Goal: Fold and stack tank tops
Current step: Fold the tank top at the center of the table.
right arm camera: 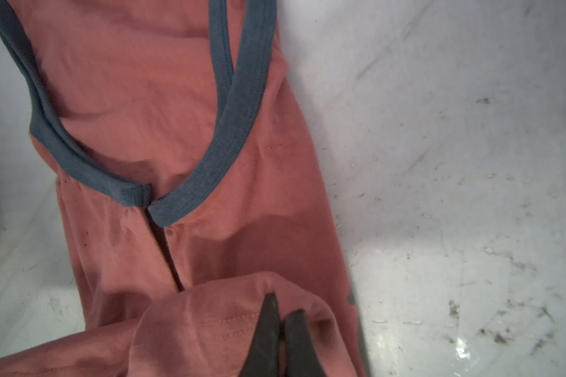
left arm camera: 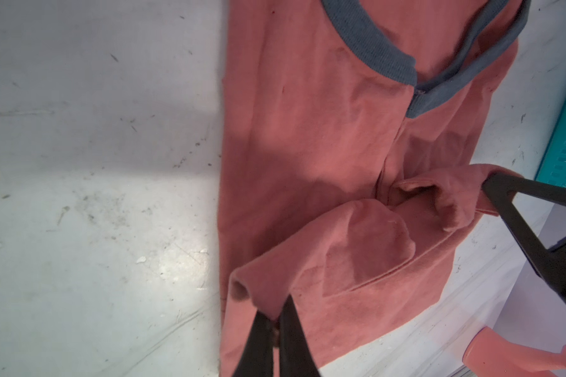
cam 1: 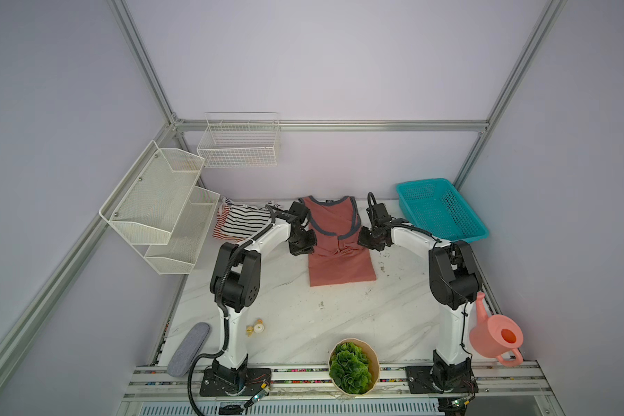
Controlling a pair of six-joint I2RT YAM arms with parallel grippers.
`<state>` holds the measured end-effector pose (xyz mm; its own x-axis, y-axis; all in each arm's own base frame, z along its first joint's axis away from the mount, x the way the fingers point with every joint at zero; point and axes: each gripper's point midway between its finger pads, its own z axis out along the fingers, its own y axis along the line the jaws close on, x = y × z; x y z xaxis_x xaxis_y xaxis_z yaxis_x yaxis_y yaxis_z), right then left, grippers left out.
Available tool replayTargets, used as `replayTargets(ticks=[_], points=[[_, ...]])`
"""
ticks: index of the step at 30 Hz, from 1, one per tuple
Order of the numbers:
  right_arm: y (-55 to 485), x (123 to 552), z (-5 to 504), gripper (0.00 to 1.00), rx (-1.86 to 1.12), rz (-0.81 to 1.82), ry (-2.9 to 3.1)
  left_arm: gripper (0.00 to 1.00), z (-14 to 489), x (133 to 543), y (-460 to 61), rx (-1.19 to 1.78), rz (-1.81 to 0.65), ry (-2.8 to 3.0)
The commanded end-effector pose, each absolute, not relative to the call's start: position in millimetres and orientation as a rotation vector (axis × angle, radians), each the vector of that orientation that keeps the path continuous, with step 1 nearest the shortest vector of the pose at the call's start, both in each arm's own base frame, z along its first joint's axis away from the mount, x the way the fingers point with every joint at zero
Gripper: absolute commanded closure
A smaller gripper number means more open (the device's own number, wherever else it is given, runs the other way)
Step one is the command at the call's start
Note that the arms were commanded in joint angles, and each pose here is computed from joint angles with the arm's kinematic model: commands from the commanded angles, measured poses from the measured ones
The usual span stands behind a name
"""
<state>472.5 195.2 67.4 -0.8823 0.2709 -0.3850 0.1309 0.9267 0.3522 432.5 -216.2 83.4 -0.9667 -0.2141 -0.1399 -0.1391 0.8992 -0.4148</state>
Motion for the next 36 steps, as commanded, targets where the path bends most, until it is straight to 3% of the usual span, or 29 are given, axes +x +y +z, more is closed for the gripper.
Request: replayTargets(ticks=[1, 4, 8, 10, 28, 32, 36], points=[[194.0, 485.4, 70.1, 1.00, 0.311, 0.464, 2.619, 0.72, 124.4, 462.7, -225.1, -0.233, -0.703, 2.757], [194.9, 489.4, 74.3, 0.82, 0.326, 0.487, 2.602, 0.54, 128.5, 468.9, -225.3, -0.237, -0.715, 2.741], [196.6, 495.5, 81.9, 0.59, 0.337, 0.508, 2.580, 0.49, 133.4, 477.7, -227.5, -0.241, -0.745, 2.721], [196.1, 497.8, 83.6, 0.53, 0.344, 0.513, 2.574, 0.48, 134.4, 482.4, -228.5, -0.244, -0.753, 2.713], [178.5, 500.5, 106.9, 0.48, 0.389, 0.544, 2.524, 0.43, 135.8, 545.8, -211.8, -0.343, -0.833, 2.636], [171.7, 479.3, 118.3, 0.47, 0.376, 0.544, 2.510, 0.43, 173.5, 525.8, -201.0, -0.289, -0.772, 2.595], [164.5, 447.6, 115.3, 0.46, 0.356, 0.540, 2.545, 0.42, 191.2, 472.1, -188.3, -0.194, -0.636, 2.605]])
